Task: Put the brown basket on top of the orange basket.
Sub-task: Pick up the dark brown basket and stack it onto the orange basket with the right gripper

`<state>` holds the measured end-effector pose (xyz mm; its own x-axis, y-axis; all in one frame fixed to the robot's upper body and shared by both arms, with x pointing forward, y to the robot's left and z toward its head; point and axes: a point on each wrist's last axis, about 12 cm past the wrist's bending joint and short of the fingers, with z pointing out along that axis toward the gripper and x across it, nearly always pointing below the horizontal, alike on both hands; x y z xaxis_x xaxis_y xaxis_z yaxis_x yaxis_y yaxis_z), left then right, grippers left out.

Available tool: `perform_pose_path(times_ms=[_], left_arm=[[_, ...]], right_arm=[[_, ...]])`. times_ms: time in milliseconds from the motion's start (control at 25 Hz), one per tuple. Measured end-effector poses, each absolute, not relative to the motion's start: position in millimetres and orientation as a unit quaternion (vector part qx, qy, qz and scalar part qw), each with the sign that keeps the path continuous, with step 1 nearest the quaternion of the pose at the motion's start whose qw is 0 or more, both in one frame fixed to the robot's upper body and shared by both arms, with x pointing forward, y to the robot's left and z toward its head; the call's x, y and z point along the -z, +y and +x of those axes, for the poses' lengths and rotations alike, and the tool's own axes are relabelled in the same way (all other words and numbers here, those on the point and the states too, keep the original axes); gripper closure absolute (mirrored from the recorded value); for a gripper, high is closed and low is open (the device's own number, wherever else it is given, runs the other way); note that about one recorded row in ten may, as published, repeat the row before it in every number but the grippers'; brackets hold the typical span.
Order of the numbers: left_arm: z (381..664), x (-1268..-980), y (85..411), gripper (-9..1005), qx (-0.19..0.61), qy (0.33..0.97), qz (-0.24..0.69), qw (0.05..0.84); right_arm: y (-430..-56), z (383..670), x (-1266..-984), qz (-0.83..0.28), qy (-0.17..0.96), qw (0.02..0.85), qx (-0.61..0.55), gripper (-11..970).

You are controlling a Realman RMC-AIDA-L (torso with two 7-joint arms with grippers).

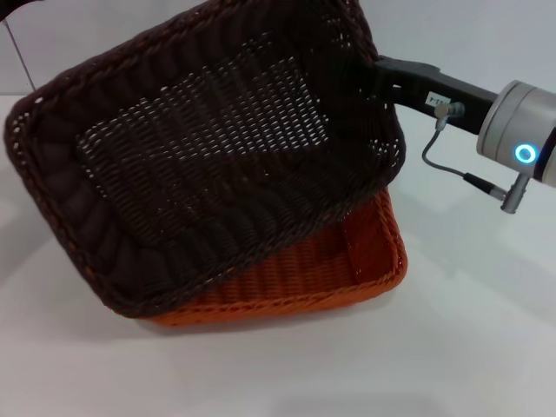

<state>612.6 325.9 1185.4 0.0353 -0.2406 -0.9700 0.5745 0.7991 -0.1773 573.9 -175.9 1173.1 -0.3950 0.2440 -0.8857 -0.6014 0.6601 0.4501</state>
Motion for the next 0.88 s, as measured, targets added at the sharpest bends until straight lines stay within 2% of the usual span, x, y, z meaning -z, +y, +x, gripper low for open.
perform_pose_path(times_ms=[880], left_arm=[[613, -1181, 329, 215, 0.285, 0.64, 0.126, 0.702]], right_arm=[[-169, 542, -1152, -0.101, 0.749, 0.519, -0.399, 779]])
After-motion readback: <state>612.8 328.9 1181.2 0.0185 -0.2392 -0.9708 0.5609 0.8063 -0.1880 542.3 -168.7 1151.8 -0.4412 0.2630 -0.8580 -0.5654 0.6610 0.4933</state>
